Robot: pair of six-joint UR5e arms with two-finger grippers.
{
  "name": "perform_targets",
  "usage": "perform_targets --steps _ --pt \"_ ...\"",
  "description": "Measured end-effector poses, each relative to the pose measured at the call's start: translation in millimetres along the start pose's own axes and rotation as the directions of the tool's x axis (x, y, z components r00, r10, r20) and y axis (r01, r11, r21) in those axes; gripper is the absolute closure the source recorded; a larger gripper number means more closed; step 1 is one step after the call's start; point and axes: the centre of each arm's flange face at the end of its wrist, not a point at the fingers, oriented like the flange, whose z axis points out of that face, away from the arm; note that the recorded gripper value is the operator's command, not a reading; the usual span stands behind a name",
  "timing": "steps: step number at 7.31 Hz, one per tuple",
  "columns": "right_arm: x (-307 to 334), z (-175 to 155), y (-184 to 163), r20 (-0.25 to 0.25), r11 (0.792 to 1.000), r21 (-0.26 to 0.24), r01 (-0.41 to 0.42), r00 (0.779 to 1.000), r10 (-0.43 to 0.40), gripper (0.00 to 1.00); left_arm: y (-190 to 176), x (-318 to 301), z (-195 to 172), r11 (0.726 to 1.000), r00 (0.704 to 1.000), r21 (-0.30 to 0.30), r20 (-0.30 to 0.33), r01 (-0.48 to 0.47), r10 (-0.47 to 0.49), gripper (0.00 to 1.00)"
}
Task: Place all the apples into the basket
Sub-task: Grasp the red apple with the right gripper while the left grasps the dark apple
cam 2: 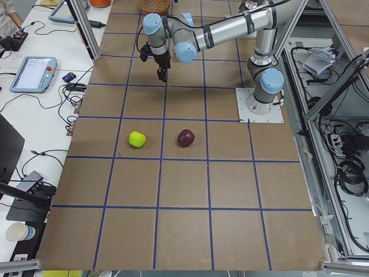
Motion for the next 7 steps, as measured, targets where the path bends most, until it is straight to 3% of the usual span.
perform_targets --steps 3,5,6,7 --pt "-74 57 -11 0.023 0.999 0.015 -0.035 0.999 0.035 0.0 63 -144 33 0.999 0.995 -0.014 -0.09 -0.046 0.045 0.0" --pt "-112 103 -17 0.032 0.993 0.009 -0.12 0.992 0.119 0.0 83 -184 41 0.999 0.999 -0.021 -0.049 -0.025 0.024 0.0" --pt "-125 127 -20 0.043 0.988 -0.017 -0.156 0.987 0.156 0.0 85 -194 42 0.997 0.997 -0.024 -0.02 0.07 -0.071 0.0" --pt "-134 145 -20 0.06 0.981 -0.055 -0.187 0.98 0.19 0.0 86 -202 47 0.973 0.973 -0.022 0.0 0.231 -0.231 0.0"
